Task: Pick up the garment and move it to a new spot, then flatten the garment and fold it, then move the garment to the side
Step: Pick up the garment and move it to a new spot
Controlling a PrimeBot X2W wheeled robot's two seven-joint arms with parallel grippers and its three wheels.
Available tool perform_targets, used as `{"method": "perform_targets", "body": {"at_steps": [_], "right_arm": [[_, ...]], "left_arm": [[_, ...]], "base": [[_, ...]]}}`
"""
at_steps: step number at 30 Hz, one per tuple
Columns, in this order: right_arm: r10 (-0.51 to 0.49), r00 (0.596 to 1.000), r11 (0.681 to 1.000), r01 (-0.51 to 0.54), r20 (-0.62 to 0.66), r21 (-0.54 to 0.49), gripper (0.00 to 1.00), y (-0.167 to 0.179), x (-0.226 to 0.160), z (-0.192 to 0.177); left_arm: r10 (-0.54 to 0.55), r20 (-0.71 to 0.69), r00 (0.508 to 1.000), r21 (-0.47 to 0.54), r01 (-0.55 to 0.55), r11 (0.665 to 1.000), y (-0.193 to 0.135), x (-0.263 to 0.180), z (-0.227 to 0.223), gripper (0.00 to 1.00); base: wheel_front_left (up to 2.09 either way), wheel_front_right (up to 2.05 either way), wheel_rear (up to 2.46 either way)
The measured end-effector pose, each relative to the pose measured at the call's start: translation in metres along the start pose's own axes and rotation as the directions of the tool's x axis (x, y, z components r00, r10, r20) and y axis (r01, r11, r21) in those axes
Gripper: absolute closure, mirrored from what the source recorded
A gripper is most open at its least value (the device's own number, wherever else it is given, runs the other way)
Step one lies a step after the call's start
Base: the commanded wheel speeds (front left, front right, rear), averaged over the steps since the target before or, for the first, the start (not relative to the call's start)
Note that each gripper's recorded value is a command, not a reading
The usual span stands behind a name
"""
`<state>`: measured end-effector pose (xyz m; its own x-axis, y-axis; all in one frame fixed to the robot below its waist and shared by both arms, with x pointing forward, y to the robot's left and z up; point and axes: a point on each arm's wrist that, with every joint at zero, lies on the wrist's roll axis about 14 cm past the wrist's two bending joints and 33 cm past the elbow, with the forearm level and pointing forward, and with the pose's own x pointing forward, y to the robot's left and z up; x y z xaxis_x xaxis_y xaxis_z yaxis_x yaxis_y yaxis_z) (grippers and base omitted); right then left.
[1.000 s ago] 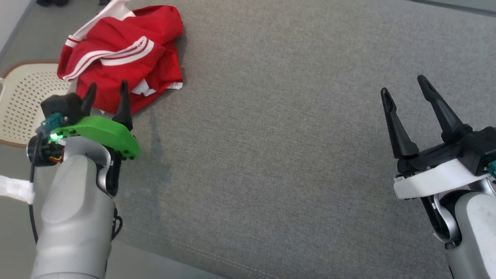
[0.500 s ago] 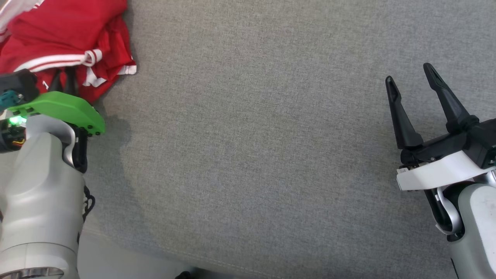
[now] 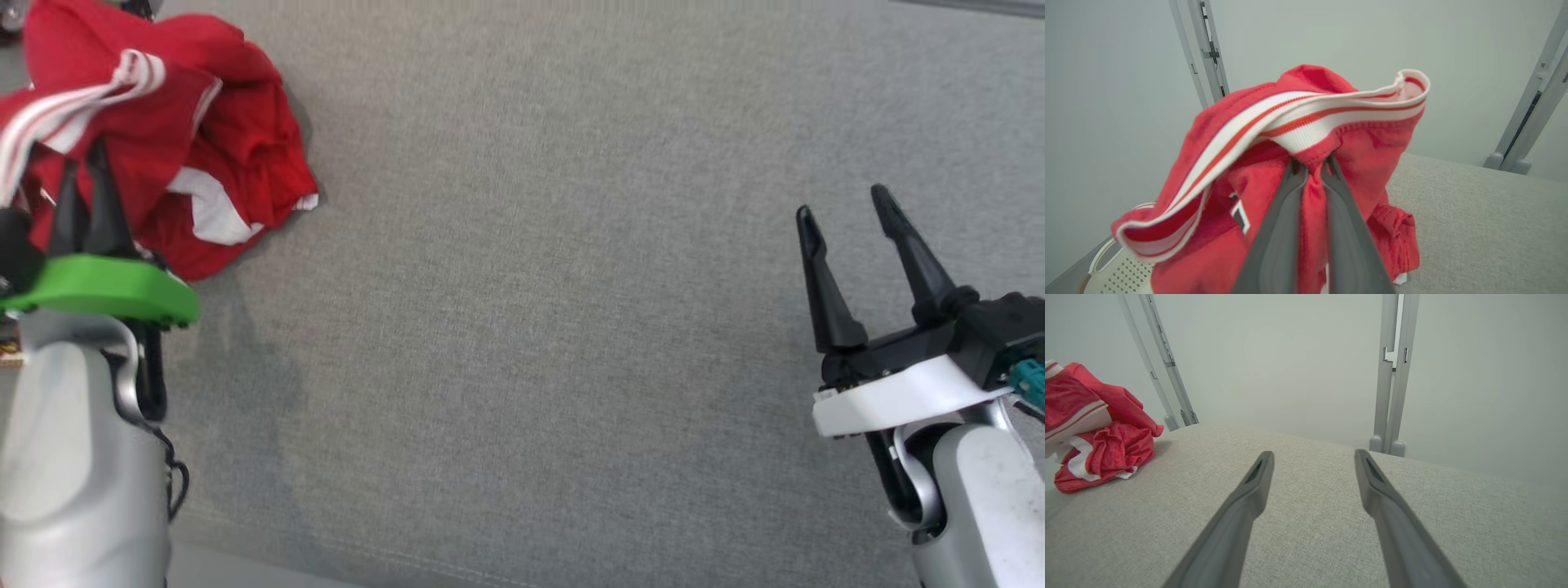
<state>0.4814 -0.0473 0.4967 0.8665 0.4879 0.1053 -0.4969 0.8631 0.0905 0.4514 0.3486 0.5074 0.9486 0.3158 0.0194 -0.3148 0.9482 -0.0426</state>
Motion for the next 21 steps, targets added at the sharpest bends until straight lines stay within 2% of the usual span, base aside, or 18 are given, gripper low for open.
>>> {"method": "perform_targets", "body": {"at_steps": [5, 9, 12, 14, 17, 21], "right_arm": [[-0.023, 0.999, 1.0, 0.023, 0.029, -0.008, 0.0, 0.005, -0.018, 0.021], [-0.062, 0.996, 0.998, 0.063, 0.057, -0.011, 0.0, 0.002, -0.035, 0.038], [-0.093, 0.992, 0.995, 0.096, 0.083, -0.027, 0.0, -0.005, -0.045, 0.051], [-0.118, 0.989, 0.992, 0.122, 0.091, -0.034, 0.0, -0.011, -0.052, 0.056], [-0.171, 0.979, 0.983, 0.176, 0.108, -0.043, 0.0, -0.026, -0.065, 0.063], [-0.26, 0.957, 0.963, 0.267, 0.127, -0.04, 0.0, -0.049, -0.085, 0.069]], "left_arm": [[-0.077, 0.05, 0.996, -0.027, 0.078, 0.997, -0.03, -0.027, 0.011, 1.0], [-0.202, 0.03, 0.979, -0.073, 0.204, 0.976, -0.083, -0.047, 0.004, 1.0], [-0.321, 0.026, 0.947, -0.093, 0.322, 0.942, -0.13, -0.053, 0.006, 1.0], [-0.409, 0.017, 0.913, -0.106, 0.408, 0.907, -0.164, -0.059, 0.005, 1.0], [-0.544, -0.014, 0.839, -0.122, 0.538, 0.834, -0.219, -0.073, -0.004, 1.0], [-0.729, -0.047, 0.683, -0.133, 0.719, 0.682, -0.298, -0.098, -0.013, 1.0]], "base": [[0.0, 0.0, 0.0], [0.0, 0.0, 0.0], [0.0, 0.0, 0.0], [0.0, 0.0, 0.0], [0.0, 0.0, 0.0], [0.0, 0.0, 0.0]]}}
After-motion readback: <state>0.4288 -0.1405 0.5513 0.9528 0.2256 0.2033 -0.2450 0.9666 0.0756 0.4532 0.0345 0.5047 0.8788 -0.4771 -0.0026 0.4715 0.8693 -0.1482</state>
